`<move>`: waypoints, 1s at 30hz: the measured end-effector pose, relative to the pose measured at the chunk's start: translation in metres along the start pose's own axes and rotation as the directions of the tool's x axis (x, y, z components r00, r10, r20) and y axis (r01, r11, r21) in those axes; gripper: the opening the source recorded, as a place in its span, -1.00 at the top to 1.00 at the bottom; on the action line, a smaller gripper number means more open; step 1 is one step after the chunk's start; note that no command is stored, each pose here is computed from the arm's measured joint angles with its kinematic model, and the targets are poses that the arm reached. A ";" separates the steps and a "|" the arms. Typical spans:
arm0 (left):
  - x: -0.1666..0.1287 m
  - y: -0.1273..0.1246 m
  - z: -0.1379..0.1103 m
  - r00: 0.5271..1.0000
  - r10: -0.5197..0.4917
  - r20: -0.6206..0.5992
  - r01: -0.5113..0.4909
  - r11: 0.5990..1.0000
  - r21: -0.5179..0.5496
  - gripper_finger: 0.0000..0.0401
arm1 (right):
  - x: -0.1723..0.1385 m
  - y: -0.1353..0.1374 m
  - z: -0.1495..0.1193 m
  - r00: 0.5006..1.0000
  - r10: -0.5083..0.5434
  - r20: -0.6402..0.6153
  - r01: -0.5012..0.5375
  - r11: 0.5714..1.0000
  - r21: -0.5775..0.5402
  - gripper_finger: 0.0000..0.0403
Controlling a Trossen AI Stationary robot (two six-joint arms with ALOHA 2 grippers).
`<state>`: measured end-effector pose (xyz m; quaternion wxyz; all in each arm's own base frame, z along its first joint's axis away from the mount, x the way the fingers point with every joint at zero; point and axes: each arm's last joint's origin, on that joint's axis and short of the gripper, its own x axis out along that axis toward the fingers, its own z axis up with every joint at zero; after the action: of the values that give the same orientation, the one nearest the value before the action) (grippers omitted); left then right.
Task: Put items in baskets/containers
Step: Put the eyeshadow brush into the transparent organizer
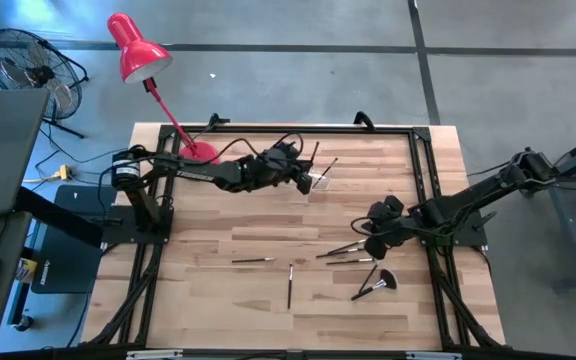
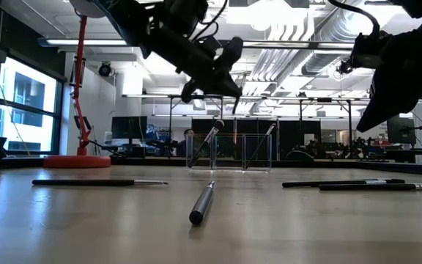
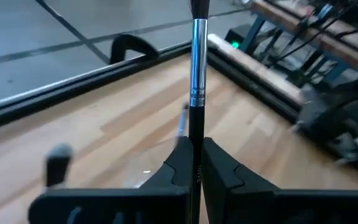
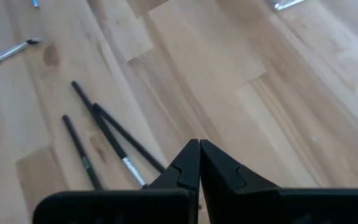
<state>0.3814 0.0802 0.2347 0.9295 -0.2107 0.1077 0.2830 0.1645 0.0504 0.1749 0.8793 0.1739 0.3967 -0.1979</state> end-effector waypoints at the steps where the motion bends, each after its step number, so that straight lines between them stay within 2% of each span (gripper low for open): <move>1: 0.001 0.003 0.001 1.000 0.006 0.004 -0.006 1.000 0.013 0.98 | 0.000 0.000 0.000 1.000 -0.010 0.008 0.010 1.000 0.000 0.98; 10: 0.010 0.028 0.016 1.000 0.013 0.021 -0.015 0.996 0.093 0.98 | 0.002 -0.006 0.006 0.994 -0.090 0.069 0.088 0.996 0.027 0.98; 14: 0.011 0.032 0.017 1.000 -0.029 -0.007 0.029 0.992 0.122 0.98 | 0.005 -0.012 0.010 0.990 -0.123 0.074 0.119 0.991 0.062 0.99; 17: 0.020 0.034 0.007 0.999 -0.020 -0.035 0.025 0.988 0.152 0.98 | 0.006 -0.016 0.013 0.987 -0.143 0.076 0.137 0.987 0.085 0.99; 20: 0.028 0.039 -0.012 0.993 -0.013 -0.118 0.031 0.988 0.152 0.97 | 0.008 -0.019 0.016 0.985 -0.157 0.078 0.149 0.984 0.103 0.97; 25: 0.038 0.038 -0.016 0.994 -0.055 -0.090 0.066 0.990 0.124 0.97 | 0.009 -0.021 0.017 0.984 -0.161 0.074 0.152 0.981 0.118 0.98; 30: 0.037 0.037 -0.013 0.996 -0.061 -0.068 0.072 0.981 0.178 0.97 | 0.009 -0.021 0.018 0.986 -0.149 0.072 0.139 0.982 0.127 0.99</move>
<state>0.3893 0.1198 0.1992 0.9499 -0.1376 0.1547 0.2342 0.1712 0.0221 0.1763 0.8659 0.1896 0.3594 -0.2918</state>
